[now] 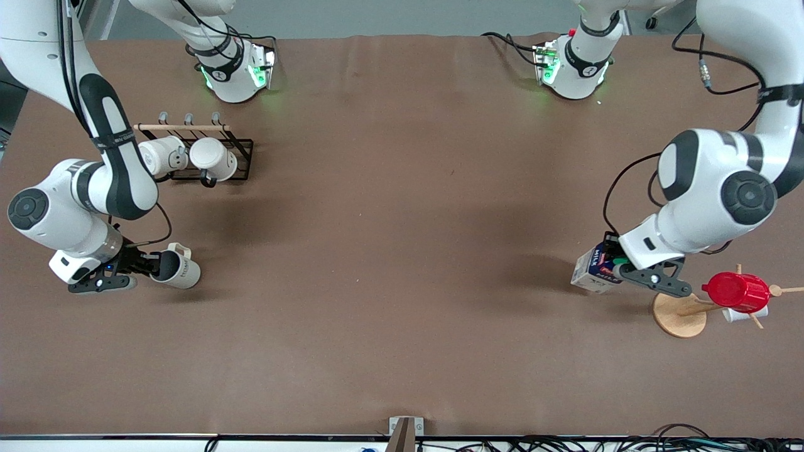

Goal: Place cup and milk on table
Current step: 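Grasp the milk carton with the left gripper while the right gripper grasps the mug, then carry the mug and carton toward the table middle with both grippers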

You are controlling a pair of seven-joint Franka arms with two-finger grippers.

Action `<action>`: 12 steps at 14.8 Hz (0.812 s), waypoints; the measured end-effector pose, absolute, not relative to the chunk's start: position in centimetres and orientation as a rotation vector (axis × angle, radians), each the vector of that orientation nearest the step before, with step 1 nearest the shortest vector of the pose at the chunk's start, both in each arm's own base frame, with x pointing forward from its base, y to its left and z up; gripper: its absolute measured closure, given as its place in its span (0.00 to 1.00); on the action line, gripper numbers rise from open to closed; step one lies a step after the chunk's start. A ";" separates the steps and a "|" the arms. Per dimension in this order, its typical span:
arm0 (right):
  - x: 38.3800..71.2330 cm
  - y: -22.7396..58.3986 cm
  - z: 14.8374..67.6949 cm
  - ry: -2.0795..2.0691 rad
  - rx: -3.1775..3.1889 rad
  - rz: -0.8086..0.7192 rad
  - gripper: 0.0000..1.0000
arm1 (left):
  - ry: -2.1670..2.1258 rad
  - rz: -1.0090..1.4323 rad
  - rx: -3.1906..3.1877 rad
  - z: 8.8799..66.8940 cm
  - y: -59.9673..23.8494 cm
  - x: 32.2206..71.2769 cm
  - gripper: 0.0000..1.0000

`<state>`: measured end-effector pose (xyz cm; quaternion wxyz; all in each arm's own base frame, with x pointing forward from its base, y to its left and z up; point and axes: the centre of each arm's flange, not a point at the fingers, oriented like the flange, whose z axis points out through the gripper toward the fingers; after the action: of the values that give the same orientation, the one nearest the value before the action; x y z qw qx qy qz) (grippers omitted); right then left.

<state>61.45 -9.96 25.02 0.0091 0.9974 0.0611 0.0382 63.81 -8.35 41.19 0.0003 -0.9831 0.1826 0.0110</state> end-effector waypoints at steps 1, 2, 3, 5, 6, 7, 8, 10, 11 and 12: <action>61.6 -9.8 25.3 0.195 3.117 0.120 0.95 | 0.573 0.034 -3.086 43.7 -8.4 63.8 0.56; 61.7 -9.7 25.5 0.195 3.120 0.108 0.95 | 0.569 0.036 -3.085 46.1 -8.4 63.7 0.56; 61.9 -9.6 25.9 0.191 3.129 0.070 0.95 | 0.564 0.035 -3.085 48.5 -8.4 63.6 0.56; 62.7 -9.1 28.1 0.163 3.153 -0.029 0.95 | 0.556 0.022 -3.084 51.6 -8.3 63.4 0.56; 63.2 -8.2 29.8 0.147 3.163 -0.075 0.95 | 0.551 0.013 -3.084 52.5 -8.3 63.4 0.56; 63.6 -6.6 31.8 0.121 3.170 -0.107 0.95 | 0.541 0.007 -3.086 52.8 -8.3 63.3 0.56; 63.8 -4.6 33.7 0.090 3.173 -0.123 0.95 | 0.533 0.006 -3.088 53.0 -8.4 63.3 0.56; 63.8 1.0 36.3 0.024 3.172 -0.132 0.95 | 0.517 0.017 -3.092 52.9 -8.7 63.2 0.56; 63.6 4.4 37.0 -0.002 3.171 -0.126 0.95 | 0.503 0.018 -3.094 52.9 -9.0 63.1 0.56; 63.2 8.4 37.3 -0.017 3.168 -0.117 0.95 | 0.495 0.019 -3.096 53.0 -9.2 63.1 0.56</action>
<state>63.20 8.44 37.32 -0.0143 0.9992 -0.0053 -0.0369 63.10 -9.22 52.96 0.0031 -0.9875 0.1578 0.0060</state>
